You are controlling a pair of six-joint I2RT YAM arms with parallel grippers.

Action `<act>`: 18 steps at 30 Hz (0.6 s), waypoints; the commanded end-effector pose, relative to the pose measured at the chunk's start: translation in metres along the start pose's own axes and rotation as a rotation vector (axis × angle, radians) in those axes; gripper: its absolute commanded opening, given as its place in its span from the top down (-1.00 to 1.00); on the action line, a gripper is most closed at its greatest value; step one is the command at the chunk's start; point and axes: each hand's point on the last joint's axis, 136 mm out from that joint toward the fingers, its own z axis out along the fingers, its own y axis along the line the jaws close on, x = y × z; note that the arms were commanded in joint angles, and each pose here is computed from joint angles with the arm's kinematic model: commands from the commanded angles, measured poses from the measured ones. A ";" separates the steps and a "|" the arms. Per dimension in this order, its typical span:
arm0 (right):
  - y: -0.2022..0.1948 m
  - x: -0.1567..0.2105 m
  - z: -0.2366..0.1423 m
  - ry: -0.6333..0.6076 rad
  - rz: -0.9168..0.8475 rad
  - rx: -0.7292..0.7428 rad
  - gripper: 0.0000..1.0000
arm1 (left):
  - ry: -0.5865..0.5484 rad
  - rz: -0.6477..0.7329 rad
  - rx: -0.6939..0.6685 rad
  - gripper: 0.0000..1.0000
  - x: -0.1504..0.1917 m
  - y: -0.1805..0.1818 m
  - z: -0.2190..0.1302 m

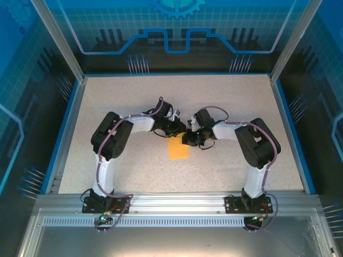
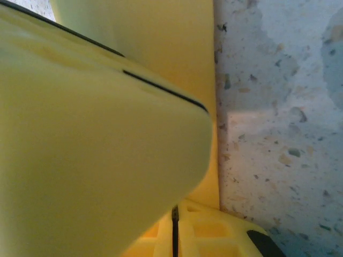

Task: Fold a paper plane with a square sheet of paper (pick it up from the middle)
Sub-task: First fold in half a square sheet of paper at the center of the table.

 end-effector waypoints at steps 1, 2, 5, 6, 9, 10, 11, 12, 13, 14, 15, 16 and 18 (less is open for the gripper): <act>-0.023 0.015 0.009 0.054 0.062 0.049 0.82 | 0.003 -0.033 -0.044 0.69 0.001 0.017 0.009; -0.023 0.015 0.009 0.057 0.063 0.048 0.82 | -0.001 -0.036 -0.056 0.69 0.000 0.020 0.010; -0.024 0.018 0.009 0.064 0.065 0.053 0.82 | -0.024 -0.019 -0.133 0.70 -0.005 0.033 0.009; -0.025 0.020 0.008 0.068 0.067 0.054 0.82 | -0.034 -0.011 -0.157 0.70 -0.007 0.037 0.008; -0.027 0.025 0.009 0.081 0.068 0.061 0.81 | -0.055 0.005 -0.206 0.70 -0.014 0.044 0.007; -0.029 0.027 0.009 0.087 0.070 0.062 0.82 | -0.065 0.008 -0.216 0.70 -0.017 0.046 0.006; -0.029 0.031 0.009 0.095 0.070 0.064 0.82 | -0.070 0.007 -0.218 0.70 -0.020 0.048 0.006; -0.031 0.034 0.009 0.103 0.070 0.067 0.82 | -0.078 0.008 -0.219 0.70 -0.023 0.048 0.004; -0.032 0.038 0.009 0.112 0.071 0.070 0.81 | -0.088 0.009 -0.221 0.70 -0.028 0.048 0.003; -0.033 0.041 0.009 0.118 0.073 0.071 0.81 | -0.094 0.011 -0.219 0.70 -0.031 0.048 0.002; -0.034 0.045 0.010 0.125 0.073 0.073 0.81 | -0.102 0.013 -0.216 0.70 -0.036 0.047 0.001; -0.036 0.048 0.011 0.133 0.074 0.077 0.81 | -0.112 0.016 -0.212 0.70 -0.040 0.045 -0.001; -0.039 0.057 0.011 0.150 0.080 0.083 0.81 | -0.125 0.026 -0.207 0.70 -0.047 0.042 -0.002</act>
